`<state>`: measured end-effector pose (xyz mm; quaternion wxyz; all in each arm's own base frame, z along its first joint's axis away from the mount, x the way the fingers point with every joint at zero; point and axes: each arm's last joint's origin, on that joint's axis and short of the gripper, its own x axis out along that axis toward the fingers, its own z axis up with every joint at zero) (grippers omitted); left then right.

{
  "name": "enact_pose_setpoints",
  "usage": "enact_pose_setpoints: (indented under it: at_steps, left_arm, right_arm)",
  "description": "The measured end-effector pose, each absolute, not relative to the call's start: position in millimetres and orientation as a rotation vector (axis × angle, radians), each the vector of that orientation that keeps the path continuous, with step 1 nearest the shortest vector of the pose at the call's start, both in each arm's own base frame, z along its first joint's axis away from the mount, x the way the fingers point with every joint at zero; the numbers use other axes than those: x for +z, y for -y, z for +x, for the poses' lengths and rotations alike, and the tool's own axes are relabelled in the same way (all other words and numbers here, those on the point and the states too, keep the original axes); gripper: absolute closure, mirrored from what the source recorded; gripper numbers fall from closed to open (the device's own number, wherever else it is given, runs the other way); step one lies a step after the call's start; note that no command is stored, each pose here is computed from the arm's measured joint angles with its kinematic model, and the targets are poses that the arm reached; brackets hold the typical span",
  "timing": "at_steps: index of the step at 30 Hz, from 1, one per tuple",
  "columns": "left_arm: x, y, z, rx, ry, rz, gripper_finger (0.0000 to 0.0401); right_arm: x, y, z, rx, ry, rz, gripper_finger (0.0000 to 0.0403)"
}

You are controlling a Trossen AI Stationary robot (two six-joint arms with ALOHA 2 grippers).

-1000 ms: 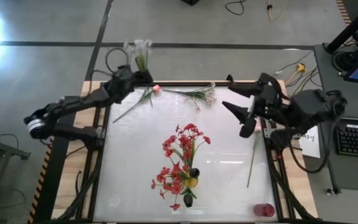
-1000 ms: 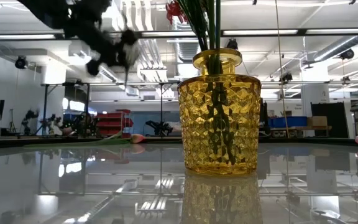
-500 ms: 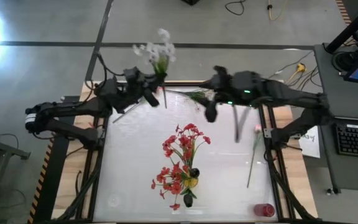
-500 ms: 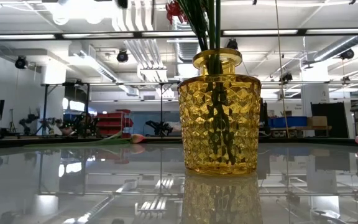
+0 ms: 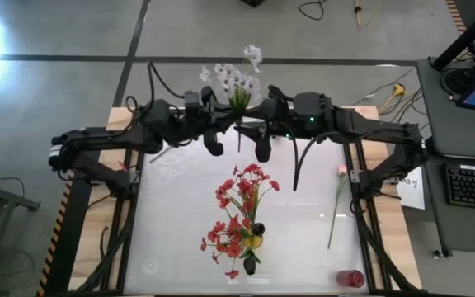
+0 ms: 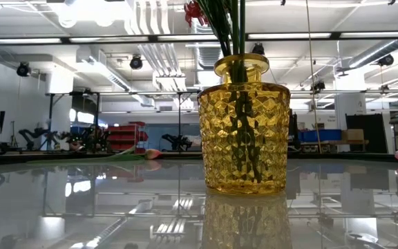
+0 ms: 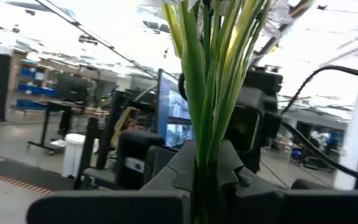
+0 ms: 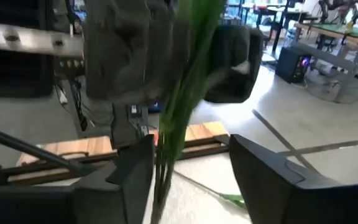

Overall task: Sort flowers into vase by color
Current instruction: Put the left white flowers into the red vase

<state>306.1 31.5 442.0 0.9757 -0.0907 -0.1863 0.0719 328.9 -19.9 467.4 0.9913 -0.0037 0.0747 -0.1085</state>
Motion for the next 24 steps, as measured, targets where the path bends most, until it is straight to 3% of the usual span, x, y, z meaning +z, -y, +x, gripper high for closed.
enact_pose_setpoints:
  at_steps: [12,24]
  left_arm:
    - [446.2,-32.3,317.2,0.135,0.306,-0.124,0.039]
    - [458.0,-26.2,304.7,0.123,0.13,-0.12,0.0296]
  right_arm:
    - [467.4,18.9,319.1,-0.217,-0.195,0.046,0.038]
    - [488.8,17.8,287.9,-0.223,-0.13,0.042,0.0389]
